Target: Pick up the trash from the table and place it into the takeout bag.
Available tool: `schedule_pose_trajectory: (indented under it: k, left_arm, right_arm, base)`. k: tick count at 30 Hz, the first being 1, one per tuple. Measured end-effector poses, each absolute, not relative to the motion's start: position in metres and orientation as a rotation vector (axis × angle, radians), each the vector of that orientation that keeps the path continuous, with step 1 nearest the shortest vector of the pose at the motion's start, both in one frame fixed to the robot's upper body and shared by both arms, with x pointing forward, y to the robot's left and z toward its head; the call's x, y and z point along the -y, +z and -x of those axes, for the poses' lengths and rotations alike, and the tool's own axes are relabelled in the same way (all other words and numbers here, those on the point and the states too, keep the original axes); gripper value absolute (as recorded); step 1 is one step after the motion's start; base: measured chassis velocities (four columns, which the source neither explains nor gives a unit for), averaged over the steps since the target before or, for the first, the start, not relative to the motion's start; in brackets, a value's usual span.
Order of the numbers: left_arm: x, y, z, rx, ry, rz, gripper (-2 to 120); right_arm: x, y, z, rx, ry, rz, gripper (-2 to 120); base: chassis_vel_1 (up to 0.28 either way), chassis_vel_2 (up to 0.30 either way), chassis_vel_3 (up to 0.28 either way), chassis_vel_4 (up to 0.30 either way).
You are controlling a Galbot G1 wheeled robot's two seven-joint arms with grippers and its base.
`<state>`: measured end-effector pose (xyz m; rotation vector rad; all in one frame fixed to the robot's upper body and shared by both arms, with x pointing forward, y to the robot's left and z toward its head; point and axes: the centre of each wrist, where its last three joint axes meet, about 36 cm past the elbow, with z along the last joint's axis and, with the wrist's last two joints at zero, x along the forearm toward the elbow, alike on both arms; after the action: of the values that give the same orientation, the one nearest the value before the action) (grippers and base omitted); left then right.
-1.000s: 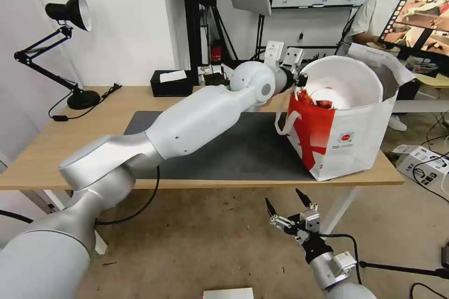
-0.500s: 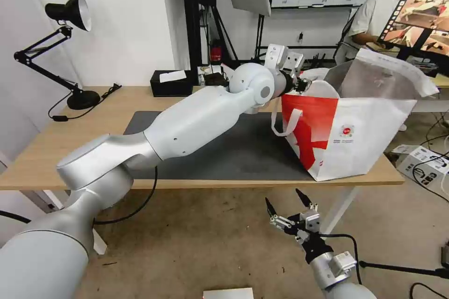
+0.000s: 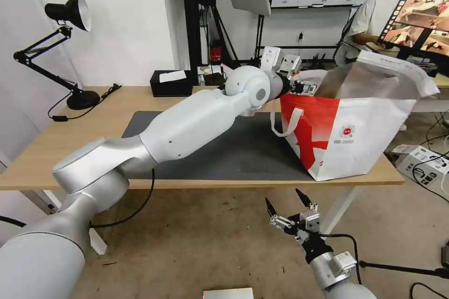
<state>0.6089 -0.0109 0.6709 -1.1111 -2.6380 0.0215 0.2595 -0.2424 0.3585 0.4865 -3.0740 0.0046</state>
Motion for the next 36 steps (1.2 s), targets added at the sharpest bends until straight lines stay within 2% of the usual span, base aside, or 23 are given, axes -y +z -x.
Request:
schedule_pose_trajectory:
  k: [10, 12, 18, 26, 28, 36]
  left_arm:
    - [-0.042, 0.691, -0.592, 2.720, 0.155, 1.156, 100]
    - [-0.064, 0.696, -0.584, 2.740, 0.209, 1.157, 100]
    - [-0.115, 0.685, -0.565, 2.810, 0.282, 1.109, 100]
    - [-0.214, 0.627, -0.516, 3.017, 0.196, 1.027, 100]
    - [-0.242, 0.602, -0.499, 3.089, 0.179, 1.022, 100]
    - [-0.300, 0.547, -0.456, 3.243, 0.096, 0.907, 100]
  right_arm:
    - [0.242, 0.358, -0.259, 3.074, 0.005, -0.487, 100]
    - [0.242, 0.358, -0.259, 3.074, 0.005, -0.486, 100]
    - [0.242, 0.358, -0.259, 3.074, 0.005, -0.486, 100]
    - [0.242, 0.358, -0.259, 3.074, 0.005, -0.487, 100]
    - [0.242, 0.358, -0.259, 3.074, 0.005, -0.486, 100]
    - [0.242, 0.358, -0.259, 3.074, 0.004, -0.487, 100]
  base:
    - [0.000, 0.000, 0.000, 0.000]
    - [0.000, 0.000, 0.000, 0.000]
    - [0.000, 0.000, 0.000, 0.000]
    - [0.000, 0.000, 0.000, 0.000]
    - [0.000, 0.000, 0.000, 0.000]
    - [0.000, 0.000, 0.000, 0.000]
